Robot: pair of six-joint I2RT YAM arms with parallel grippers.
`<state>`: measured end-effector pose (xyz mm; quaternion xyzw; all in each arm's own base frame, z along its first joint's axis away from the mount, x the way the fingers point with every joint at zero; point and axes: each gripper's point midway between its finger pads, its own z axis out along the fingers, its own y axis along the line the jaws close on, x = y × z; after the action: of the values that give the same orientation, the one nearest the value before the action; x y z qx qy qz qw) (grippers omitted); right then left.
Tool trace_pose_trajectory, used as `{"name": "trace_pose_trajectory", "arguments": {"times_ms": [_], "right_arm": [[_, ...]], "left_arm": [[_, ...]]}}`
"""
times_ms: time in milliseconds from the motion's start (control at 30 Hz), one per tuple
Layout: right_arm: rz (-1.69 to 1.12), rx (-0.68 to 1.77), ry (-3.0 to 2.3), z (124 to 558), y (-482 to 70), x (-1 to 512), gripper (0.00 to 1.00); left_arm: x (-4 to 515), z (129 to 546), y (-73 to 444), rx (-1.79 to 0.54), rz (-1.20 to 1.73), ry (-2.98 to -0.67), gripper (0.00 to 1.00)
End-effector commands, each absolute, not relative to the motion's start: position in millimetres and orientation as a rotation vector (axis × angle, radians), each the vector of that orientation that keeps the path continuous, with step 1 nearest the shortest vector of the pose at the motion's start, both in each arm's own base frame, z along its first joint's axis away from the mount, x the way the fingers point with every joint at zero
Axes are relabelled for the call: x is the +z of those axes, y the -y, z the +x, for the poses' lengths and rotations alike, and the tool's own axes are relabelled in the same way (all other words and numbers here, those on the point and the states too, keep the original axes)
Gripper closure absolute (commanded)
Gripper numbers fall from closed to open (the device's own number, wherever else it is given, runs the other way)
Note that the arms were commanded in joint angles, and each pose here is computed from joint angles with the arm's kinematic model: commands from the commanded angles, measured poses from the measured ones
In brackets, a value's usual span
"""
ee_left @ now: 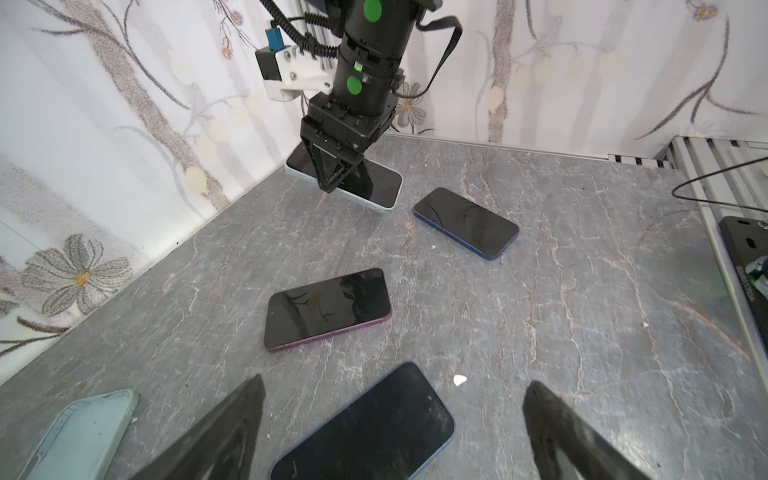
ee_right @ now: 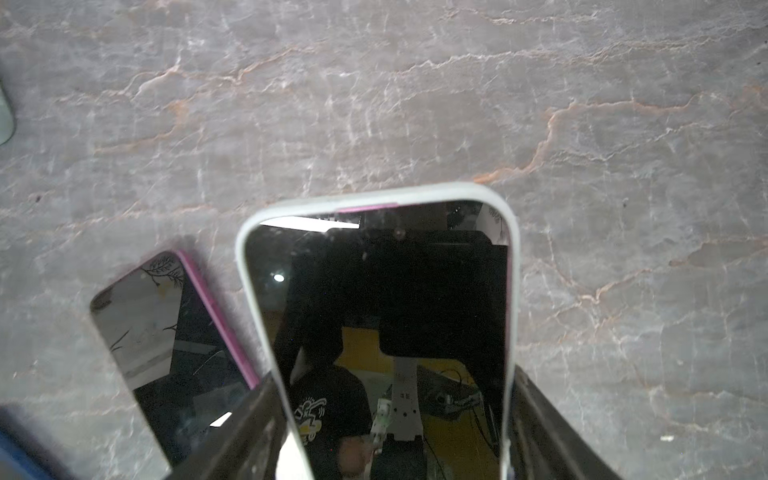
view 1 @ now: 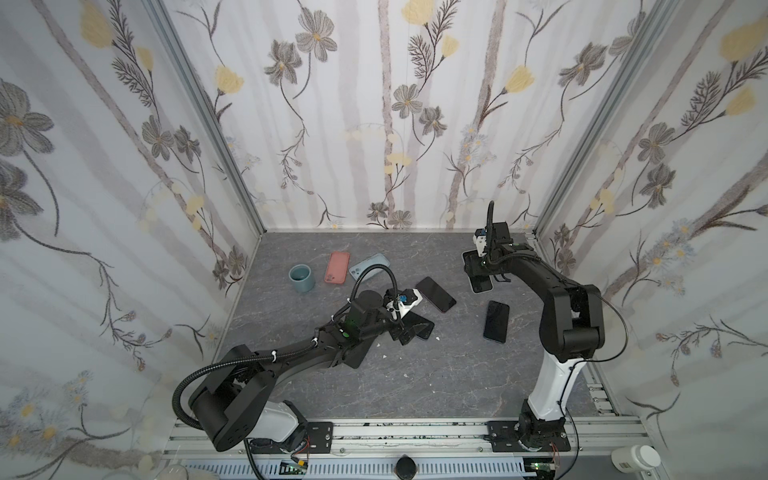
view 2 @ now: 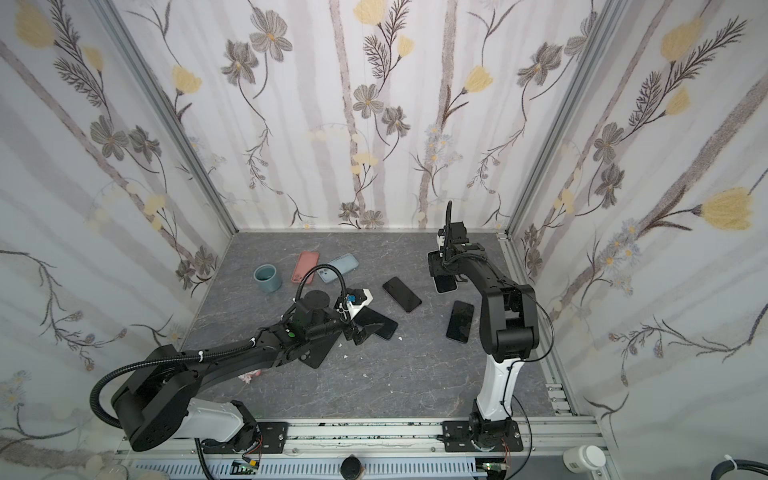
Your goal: Put the phone into the phone case
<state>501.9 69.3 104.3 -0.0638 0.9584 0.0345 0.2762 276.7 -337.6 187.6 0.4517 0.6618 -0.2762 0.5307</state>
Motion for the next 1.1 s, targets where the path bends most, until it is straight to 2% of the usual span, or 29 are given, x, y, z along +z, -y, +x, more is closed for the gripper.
{"name": "trace_pose_trajectory", "arguments": {"times_ms": [0,267,567,733,833,1067], "right_arm": [[-0.122,0.084,-2.57,526,-61,99,0.39],[-0.029,0.068,-2.645,557,-45,61,0.38],[-0.007,0.066,-2.702,566,-44,25,0.35],[-0.001,0.047,-2.739,564,-42,10,0.29],[0.006,0.051,-2.747,563,-42,8,0.21],[0.007,0.052,-2.708,568,-44,30,0.12]], "left_arm": [[206,283,346,-0.717,1.038,-1.532,0.04],[203,302,341,-0.707,0.946,-1.671,0.04],[214,312,339,-0.709,0.882,-1.713,0.04],[217,312,336,-0.699,0.872,-1.71,0.04],[219,314,334,-0.685,0.864,-1.713,0.04],[225,317,330,-0.669,0.833,-1.717,0.03]]}}
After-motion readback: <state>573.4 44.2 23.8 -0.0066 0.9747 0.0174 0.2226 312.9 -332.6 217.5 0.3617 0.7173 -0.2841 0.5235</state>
